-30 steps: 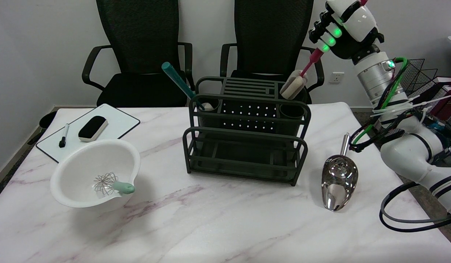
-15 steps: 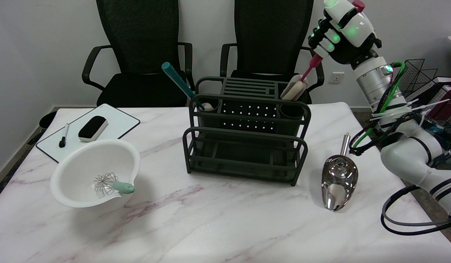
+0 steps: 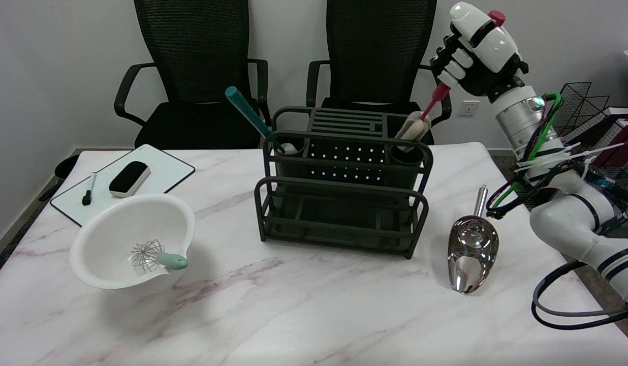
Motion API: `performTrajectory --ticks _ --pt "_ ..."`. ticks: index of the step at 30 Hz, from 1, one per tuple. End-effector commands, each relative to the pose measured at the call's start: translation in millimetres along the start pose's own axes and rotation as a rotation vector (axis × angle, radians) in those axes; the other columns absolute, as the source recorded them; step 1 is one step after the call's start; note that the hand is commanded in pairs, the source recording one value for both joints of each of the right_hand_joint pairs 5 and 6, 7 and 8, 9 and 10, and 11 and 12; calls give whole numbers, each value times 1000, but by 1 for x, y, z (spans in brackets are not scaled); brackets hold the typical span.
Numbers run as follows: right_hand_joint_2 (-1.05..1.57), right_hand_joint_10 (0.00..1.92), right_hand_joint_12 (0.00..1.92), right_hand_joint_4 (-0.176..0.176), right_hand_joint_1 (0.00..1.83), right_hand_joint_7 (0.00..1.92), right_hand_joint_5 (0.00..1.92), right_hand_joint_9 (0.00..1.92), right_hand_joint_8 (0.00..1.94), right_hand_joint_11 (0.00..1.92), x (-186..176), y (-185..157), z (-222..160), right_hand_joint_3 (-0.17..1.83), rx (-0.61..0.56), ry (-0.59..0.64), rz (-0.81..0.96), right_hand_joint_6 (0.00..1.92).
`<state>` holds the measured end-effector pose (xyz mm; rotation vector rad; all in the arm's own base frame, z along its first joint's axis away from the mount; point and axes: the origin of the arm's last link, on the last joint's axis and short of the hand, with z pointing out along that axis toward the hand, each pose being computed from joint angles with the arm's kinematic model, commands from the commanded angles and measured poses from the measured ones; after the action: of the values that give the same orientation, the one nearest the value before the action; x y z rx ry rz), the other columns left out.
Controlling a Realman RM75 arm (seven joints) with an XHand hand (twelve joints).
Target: Place the pink sponge bottle brush into the kitchen storage rack.
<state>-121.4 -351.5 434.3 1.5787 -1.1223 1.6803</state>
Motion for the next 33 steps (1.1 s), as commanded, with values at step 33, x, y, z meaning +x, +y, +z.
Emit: performTrajectory --ticks 33 --pt "1571 1920 1920 0 888 1920 1920 1920 1920 1920 19 37 -2 602 -92 65 30 1920"
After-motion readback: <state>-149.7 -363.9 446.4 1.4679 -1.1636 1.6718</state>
